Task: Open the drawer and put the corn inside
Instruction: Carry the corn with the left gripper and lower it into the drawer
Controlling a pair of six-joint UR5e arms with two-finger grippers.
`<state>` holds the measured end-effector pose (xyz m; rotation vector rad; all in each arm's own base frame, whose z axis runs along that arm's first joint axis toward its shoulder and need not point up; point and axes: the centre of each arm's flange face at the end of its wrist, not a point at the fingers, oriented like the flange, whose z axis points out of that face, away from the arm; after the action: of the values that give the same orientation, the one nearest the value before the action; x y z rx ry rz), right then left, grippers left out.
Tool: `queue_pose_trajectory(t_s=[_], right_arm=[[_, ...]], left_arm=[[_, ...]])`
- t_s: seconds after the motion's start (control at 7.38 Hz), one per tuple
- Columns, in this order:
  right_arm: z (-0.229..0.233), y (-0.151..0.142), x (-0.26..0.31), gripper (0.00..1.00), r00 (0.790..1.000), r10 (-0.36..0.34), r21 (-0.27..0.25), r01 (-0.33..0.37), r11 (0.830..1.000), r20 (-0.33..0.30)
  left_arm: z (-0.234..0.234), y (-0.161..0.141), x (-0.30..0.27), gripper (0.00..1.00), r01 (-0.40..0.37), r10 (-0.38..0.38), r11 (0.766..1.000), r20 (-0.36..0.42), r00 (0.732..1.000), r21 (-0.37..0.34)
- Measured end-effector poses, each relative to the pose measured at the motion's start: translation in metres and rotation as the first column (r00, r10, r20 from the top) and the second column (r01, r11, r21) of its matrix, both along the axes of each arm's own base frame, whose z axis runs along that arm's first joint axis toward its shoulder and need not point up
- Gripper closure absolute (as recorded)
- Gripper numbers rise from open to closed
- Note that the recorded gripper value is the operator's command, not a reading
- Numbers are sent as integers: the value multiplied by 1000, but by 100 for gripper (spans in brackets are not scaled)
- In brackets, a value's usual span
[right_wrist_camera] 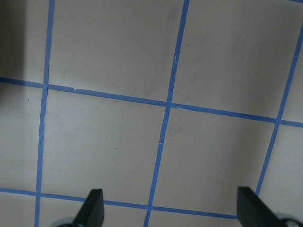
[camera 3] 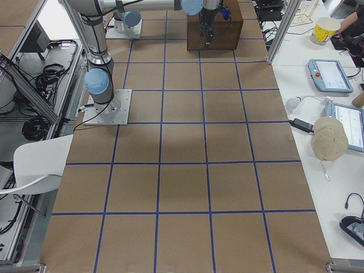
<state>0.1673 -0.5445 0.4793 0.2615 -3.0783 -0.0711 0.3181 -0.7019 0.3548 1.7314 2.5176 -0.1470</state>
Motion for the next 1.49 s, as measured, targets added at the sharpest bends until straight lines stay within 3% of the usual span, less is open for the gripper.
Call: queue_pose_trajectory(t_s=[0.27, 0.41, 0.54, 0.81, 0.95, 1.08, 1.49], right_arm=[[0, 0, 0, 0, 1000, 0, 0, 0, 1000, 0], [0, 0, 0, 0, 1000, 0, 0, 0, 1000, 0], [0, 0, 0, 0, 1000, 0, 0, 0, 1000, 0], [0, 0, 0, 0, 1000, 0, 0, 0, 1000, 0], [0, 0, 0, 0, 1000, 0, 0, 0, 1000, 0], [0, 0, 0, 0, 1000, 0, -1, 0, 1000, 0], [0, 0, 0, 0, 1000, 0, -1, 0, 1000, 0]], left_arm=[[39, 1, -40, 100, -135, 135, 991, -12, 991, -13], [52, 2, -60, 100, -233, 233, 972, -27, 972, -3], [61, 5, -73, 100, -354, 354, 935, -45, 934, 15], [74, 1, -111, 100, -543, 544, 839, -69, 836, 32], [81, -1, -136, 100, -617, 618, 786, -79, 782, 37], [83, -2, -153, 100, -701, 703, 711, -87, 706, 52], [72, -5, -202, 100, -891, 898, 439, -84, 432, 113]])
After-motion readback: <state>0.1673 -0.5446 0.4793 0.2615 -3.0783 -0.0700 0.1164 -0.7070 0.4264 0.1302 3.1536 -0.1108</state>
